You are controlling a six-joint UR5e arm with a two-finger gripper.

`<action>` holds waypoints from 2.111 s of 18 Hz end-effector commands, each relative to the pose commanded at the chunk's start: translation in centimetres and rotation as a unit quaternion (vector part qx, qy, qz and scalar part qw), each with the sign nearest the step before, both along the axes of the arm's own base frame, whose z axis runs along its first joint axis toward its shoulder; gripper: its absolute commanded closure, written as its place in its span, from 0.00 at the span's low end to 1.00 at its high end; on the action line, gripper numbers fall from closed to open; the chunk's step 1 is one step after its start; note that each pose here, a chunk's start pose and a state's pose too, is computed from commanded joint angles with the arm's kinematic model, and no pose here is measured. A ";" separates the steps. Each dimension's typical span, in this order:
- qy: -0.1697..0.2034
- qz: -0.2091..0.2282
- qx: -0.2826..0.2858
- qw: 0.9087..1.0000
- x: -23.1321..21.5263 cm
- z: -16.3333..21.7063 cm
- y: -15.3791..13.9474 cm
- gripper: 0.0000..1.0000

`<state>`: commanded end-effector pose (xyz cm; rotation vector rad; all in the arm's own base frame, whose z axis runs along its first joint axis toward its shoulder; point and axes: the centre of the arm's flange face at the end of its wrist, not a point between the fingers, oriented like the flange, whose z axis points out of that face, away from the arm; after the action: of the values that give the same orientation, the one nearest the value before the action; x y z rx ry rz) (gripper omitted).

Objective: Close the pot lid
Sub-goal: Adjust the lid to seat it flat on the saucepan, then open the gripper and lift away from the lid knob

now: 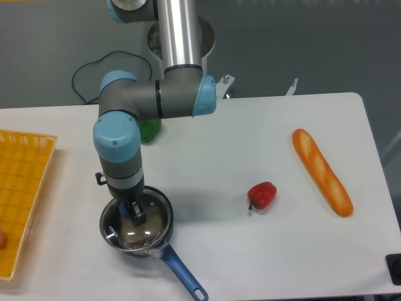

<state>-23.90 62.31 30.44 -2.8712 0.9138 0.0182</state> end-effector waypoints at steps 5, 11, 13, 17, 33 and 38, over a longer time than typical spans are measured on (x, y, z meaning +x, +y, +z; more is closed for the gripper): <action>0.005 -0.001 -0.010 1.000 0.2 -0.6 -0.1 0.40; 0.006 -0.003 -0.010 1.000 0.2 -0.6 -0.1 0.21; 0.006 -0.003 -0.009 1.000 0.2 -0.5 -0.1 0.15; 0.006 -0.004 -0.009 1.000 0.2 -0.5 -0.1 0.12; 0.028 0.000 -0.035 0.999 -1.7 5.9 -4.6 0.00; 0.020 -0.058 -0.057 0.996 -5.2 8.5 -9.1 0.00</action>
<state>-29.07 53.20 38.97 -2.9256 1.1234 0.0127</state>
